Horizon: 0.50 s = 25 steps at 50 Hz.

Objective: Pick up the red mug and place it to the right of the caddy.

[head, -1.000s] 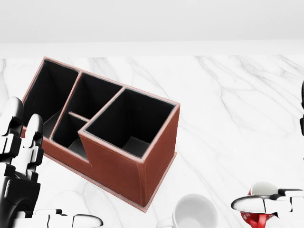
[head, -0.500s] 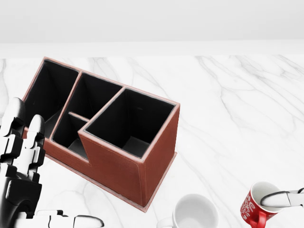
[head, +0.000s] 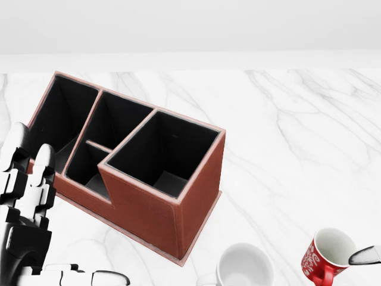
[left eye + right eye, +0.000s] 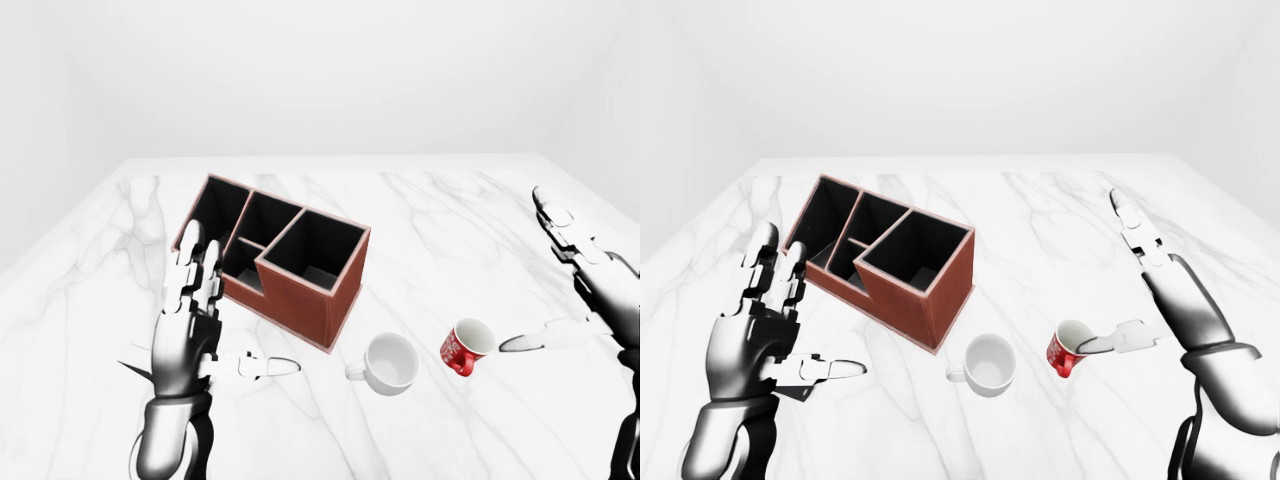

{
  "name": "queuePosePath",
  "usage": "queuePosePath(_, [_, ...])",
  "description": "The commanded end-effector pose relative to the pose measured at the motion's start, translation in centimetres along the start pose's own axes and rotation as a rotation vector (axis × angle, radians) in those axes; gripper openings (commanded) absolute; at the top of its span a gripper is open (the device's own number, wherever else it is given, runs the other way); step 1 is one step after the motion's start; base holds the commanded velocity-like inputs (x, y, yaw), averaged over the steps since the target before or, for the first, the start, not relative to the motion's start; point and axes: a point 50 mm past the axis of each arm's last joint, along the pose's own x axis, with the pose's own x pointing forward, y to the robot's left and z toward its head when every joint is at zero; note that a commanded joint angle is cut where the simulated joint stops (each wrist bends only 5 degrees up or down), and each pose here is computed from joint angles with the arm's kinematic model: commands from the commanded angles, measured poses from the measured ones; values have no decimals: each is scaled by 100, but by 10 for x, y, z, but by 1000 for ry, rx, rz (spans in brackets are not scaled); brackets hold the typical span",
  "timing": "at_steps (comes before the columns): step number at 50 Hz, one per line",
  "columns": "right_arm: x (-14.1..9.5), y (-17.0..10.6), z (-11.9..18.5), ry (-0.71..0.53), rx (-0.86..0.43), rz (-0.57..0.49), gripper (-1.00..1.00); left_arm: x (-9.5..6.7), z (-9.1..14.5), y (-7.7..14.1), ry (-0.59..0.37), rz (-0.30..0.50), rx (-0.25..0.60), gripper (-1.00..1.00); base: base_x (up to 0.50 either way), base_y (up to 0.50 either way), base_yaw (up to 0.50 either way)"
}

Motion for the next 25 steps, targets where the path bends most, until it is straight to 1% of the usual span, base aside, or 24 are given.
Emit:
queuePosePath(1, [2,-4,-11,92,-77,1,100,0,-1,0,3,3,1,100,0,0,0])
queuePosePath(8, [3,-8,-15,129,-112,-1,100,0,2,0,-9,1,1,100,0,0,0])
queuePosePath(12, [1,-9,-23,175,-124,7,100,0,3,0,-11,1,0,100,0,0,0])
queuePosePath(17, [-1,-8,-27,205,-133,7,100,0,1,0,-5,0,0,100,0,0,0])
queuePosePath(25, [2,-8,-35,243,-142,19,100,0,3,0,-10,-2,-1,100,0,0,0])
